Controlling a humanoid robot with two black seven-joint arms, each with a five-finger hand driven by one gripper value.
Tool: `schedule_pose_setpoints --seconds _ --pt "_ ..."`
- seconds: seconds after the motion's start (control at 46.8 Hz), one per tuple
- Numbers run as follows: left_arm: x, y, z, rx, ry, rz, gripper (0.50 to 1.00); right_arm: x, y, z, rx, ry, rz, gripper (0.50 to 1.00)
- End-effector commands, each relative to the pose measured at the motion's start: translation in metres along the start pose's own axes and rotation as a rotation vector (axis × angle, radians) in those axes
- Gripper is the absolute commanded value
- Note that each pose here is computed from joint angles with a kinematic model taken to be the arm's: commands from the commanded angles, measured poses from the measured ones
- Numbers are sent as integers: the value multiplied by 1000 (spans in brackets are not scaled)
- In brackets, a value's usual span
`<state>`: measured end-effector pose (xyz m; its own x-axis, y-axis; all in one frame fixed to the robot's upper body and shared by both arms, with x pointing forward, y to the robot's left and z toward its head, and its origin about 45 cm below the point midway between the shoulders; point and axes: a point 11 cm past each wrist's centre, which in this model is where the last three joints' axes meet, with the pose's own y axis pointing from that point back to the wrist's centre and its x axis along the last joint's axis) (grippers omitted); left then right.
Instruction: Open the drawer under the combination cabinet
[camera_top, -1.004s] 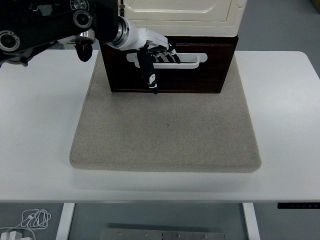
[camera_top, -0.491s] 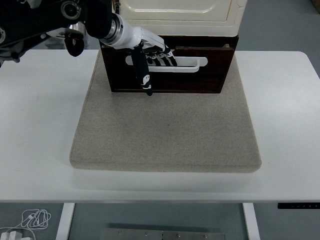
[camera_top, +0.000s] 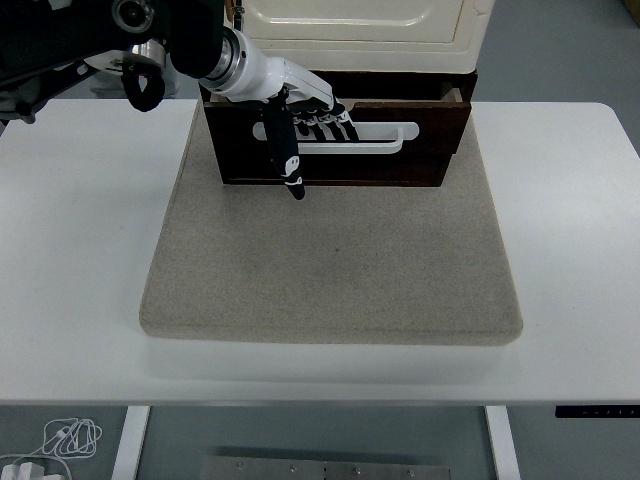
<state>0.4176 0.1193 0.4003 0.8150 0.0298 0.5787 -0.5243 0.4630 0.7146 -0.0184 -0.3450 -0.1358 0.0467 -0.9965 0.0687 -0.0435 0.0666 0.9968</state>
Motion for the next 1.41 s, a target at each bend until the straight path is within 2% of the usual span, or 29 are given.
schedule_pose_setpoints --seconds 0.0,0.598,1.389 --pt "0 0 0 -1 1 0 1000 0 0 0 0 0 0 926" --pt "4 -4 2 -1 35 60 1000 0 0 0 0 0 0 926" --pt "-6 -8 5 -6 14 22 1000 0 0 0 0 0 0 926"
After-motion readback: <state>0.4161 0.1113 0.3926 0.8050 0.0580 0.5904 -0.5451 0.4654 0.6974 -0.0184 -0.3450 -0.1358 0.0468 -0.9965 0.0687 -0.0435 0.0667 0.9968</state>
